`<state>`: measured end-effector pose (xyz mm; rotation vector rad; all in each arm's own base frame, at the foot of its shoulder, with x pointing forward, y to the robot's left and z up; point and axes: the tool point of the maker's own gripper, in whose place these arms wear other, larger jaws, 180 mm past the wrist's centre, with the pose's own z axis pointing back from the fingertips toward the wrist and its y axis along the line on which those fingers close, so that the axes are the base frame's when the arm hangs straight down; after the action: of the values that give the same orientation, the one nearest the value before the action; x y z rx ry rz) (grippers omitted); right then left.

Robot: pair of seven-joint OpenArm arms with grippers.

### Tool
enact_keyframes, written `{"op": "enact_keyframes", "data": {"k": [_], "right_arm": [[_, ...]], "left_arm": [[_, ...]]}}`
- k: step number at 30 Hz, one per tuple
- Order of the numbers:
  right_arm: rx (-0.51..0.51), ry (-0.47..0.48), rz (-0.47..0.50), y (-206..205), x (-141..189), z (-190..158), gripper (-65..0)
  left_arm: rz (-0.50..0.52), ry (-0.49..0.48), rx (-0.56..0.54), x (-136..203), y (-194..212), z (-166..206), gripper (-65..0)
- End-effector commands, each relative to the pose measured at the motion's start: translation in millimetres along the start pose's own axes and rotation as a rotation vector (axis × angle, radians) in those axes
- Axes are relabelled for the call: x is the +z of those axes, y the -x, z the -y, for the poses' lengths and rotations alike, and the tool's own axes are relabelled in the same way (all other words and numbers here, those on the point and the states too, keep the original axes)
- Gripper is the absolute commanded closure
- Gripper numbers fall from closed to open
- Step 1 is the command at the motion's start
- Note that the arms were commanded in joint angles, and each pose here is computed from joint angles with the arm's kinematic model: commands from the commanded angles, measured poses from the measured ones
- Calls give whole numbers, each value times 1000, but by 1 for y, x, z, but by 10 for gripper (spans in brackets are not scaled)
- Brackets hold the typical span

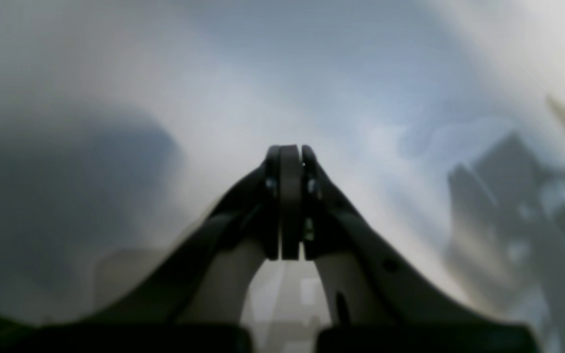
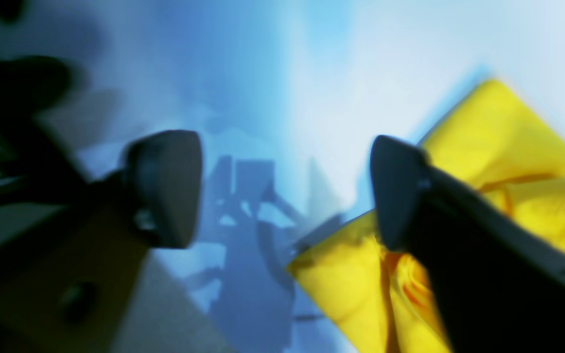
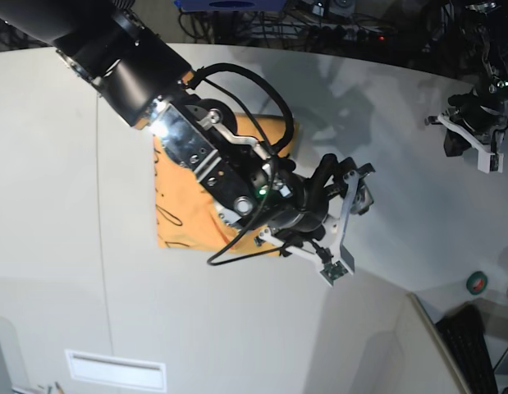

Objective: Layout the t-shirt on the table in an organized manner, then fold the t-shirt properly
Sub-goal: 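Grasp the folded bundle edge with the right gripper and flip it over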

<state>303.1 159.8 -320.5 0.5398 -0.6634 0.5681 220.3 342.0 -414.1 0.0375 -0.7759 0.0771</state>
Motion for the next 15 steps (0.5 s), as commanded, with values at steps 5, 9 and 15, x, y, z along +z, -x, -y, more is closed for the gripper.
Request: {"op": "enact_keyframes", "data": {"k": [5, 9, 15], "right_arm": [[-200, 170, 32, 9, 43, 93, 0], [-336, 346, 5, 56, 63, 178, 0], [-365, 437, -59, 103, 61, 217, 0]], "left_arm": [[42, -18, -5, 3, -14, -10, 0], [42, -10, -6, 1, -14, -7, 0], [47, -8, -4, 0, -17, -5, 0]]}}
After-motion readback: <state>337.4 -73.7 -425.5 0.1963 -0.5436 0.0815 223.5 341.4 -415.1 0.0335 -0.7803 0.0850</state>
